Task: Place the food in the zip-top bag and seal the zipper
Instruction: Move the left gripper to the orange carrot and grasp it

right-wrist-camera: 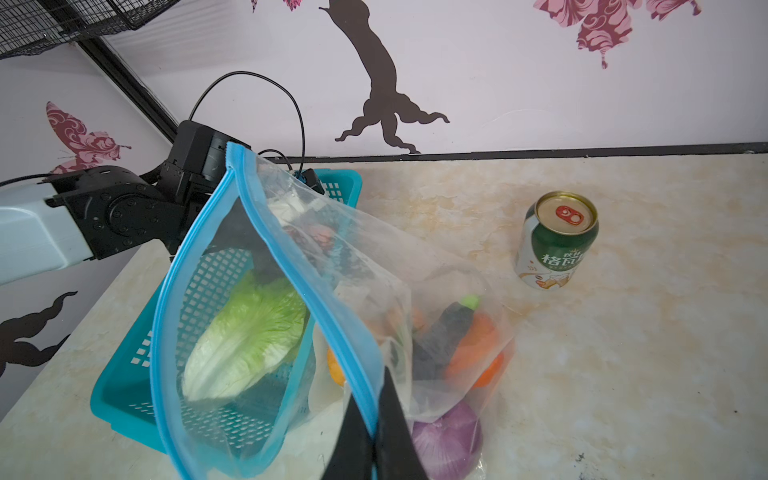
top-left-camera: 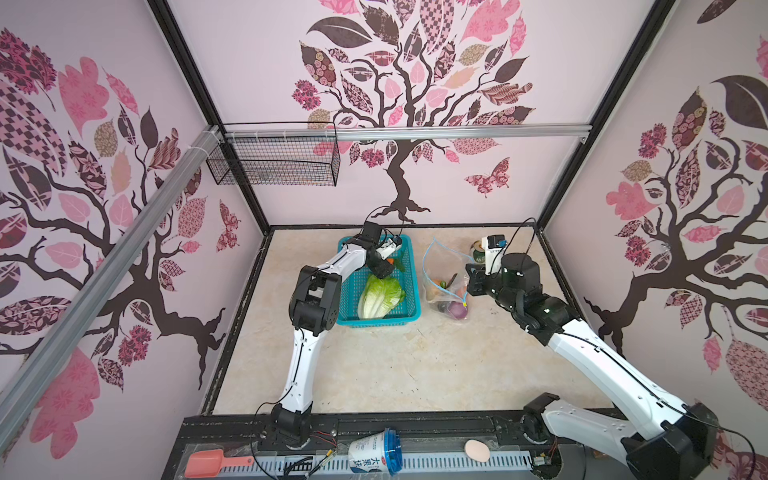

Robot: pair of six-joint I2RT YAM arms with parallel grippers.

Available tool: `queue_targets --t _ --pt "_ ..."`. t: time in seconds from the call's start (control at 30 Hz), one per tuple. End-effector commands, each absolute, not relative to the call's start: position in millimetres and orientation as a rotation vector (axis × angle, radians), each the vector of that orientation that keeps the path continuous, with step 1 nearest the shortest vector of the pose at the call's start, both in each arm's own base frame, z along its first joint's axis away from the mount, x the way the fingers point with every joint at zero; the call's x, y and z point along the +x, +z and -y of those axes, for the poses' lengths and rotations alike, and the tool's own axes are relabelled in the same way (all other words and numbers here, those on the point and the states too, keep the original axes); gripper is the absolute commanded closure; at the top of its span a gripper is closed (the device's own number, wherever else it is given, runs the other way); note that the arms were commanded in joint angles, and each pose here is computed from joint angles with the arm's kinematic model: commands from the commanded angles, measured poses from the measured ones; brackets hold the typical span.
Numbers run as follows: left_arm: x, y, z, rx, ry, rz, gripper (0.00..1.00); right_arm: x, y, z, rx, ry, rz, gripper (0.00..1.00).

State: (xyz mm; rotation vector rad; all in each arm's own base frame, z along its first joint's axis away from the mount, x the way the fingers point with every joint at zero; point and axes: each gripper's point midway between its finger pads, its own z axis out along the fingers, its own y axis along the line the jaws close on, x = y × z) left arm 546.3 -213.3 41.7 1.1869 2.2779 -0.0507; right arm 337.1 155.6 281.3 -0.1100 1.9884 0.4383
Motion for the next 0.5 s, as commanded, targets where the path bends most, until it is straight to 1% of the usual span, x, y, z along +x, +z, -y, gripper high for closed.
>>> queue_targets --t 0.0,0.1,0.23,0.4,0.47 --pt "556.7 43.3 212.3 1.155 -0.014 -2.281 0.16 342.4 281.2 -155.3 -0.112 0.432 -1.984 1.00" --pt "558.6 40.8 207.9 1.133 0.021 -2.296 0.31 343.7 279.7 -156.2 -0.114 0.431 -1.990 1.00" --pt "559.6 51.0 206.4 1.090 -0.010 -2.288 0.39 343.3 284.3 -156.0 -0.117 0.432 -1.983 1.00" --pt "561.7 62.6 203.7 1.055 -0.017 -2.282 0.53 342.0 284.9 -155.0 -0.112 0.435 -1.976 1.00" --pt "561.4 69.9 202.7 1.032 -0.021 -2.284 0.60 341.5 285.1 -156.0 -0.113 0.443 -1.977 1.00"
